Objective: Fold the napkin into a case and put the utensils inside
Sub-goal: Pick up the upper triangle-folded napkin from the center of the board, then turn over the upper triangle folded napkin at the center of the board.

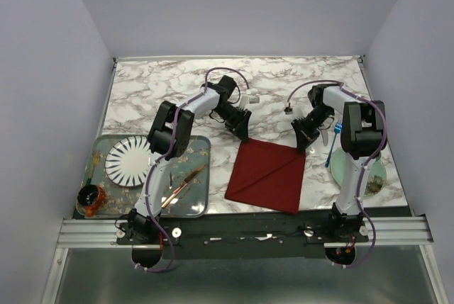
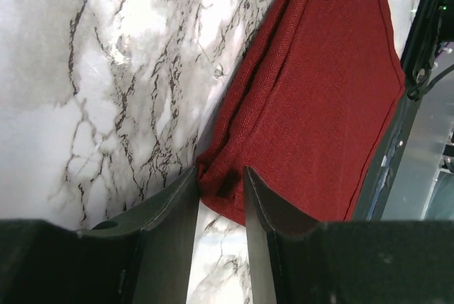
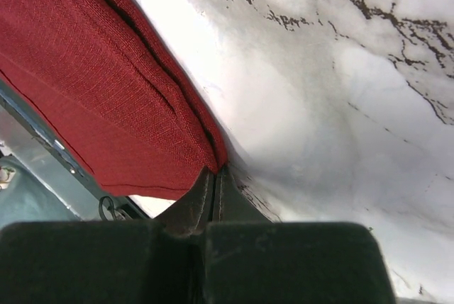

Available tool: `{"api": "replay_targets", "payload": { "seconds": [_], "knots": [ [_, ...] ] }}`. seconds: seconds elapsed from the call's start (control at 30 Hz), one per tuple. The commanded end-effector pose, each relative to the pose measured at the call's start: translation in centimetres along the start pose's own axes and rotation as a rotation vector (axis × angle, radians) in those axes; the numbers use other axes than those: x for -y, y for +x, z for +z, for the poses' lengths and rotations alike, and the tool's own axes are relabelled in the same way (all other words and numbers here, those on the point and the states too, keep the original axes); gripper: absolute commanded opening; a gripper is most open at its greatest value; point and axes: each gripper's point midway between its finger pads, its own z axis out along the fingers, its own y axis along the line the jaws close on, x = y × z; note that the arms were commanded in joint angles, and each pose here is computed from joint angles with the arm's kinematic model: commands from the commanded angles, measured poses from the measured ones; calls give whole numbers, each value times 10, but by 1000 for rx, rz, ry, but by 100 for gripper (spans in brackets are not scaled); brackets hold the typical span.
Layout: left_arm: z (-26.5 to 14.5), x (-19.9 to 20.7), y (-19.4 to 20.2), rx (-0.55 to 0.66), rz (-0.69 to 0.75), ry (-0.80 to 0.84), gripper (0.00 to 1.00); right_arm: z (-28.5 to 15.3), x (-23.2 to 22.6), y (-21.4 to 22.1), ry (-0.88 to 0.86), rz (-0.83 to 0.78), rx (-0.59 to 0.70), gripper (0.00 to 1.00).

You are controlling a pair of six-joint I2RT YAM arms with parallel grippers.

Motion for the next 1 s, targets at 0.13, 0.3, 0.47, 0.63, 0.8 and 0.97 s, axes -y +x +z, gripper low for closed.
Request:
{"api": "replay_targets", "payload": {
  "seconds": [0.13,0.3,0.47,0.63,0.8,0.97],
  "knots": [
    [18,-5,29,-72,-66,45,36,-12,6,-14,59,-85,34,1],
    [20,-1,28,-68,-88,70,26,-14,5,-17,60,-101,44,1],
    [17,3,22,-54,-76,72,0,-18,3,-21,74,-125,54,1],
    [-9,13,-7,24,19,11,0,-43,-1,-32,140,-185,114,1],
    [-51,26,-45,104,174,-86,0,-81,-7,-54,247,-265,210,1],
    [-101,35,-96,221,368,-244,0,-130,-15,-85,386,-367,343,1]
  ]
}}
